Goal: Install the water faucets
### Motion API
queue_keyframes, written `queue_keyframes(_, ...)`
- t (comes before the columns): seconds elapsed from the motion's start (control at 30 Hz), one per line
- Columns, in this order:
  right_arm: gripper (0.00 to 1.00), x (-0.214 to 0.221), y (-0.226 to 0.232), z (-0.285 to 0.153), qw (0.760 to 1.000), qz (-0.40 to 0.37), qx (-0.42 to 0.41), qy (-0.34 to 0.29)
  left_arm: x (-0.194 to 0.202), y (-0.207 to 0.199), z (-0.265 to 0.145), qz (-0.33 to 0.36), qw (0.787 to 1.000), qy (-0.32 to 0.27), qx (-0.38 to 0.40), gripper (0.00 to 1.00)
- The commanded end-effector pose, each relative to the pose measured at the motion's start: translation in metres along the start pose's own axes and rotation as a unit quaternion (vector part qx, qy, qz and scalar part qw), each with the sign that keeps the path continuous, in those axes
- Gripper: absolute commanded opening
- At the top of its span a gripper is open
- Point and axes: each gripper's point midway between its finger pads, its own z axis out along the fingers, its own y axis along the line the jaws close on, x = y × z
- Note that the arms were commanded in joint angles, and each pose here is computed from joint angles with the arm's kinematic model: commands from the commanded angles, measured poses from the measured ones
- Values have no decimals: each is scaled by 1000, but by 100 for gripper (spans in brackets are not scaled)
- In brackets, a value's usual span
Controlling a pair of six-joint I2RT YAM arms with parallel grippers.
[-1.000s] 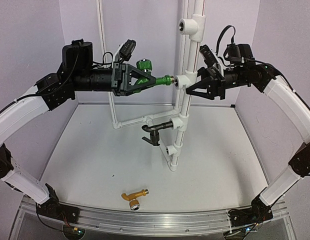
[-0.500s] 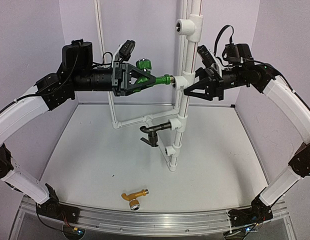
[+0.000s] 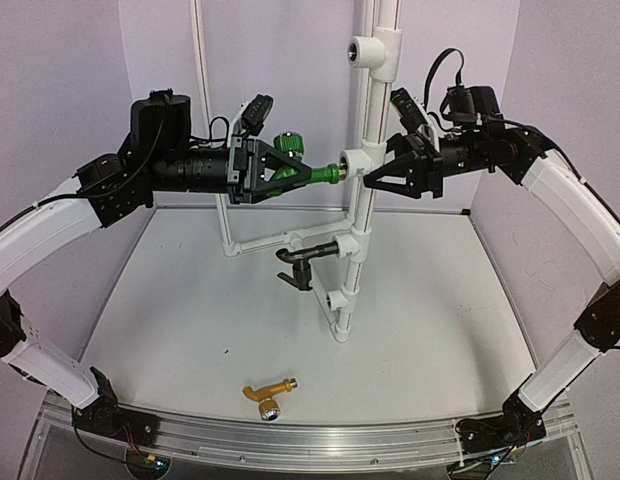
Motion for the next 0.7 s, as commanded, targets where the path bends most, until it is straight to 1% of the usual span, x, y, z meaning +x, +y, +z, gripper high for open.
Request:
queue_keyframes(0.0, 11, -12, 7, 6, 999, -25, -20, -20, -18, -31, -13, 29, 998, -36, 37, 0)
queue_keyframes(0.33, 2, -8, 11, 9, 999, -24, -27, -18, -28, -38, -16, 19, 998, -54, 40, 0)
queue_keyframes(0.67, 0, -7, 15, 16, 999, -26, -32, -15, -36, -39, -23, 15, 996, -82, 30, 0)
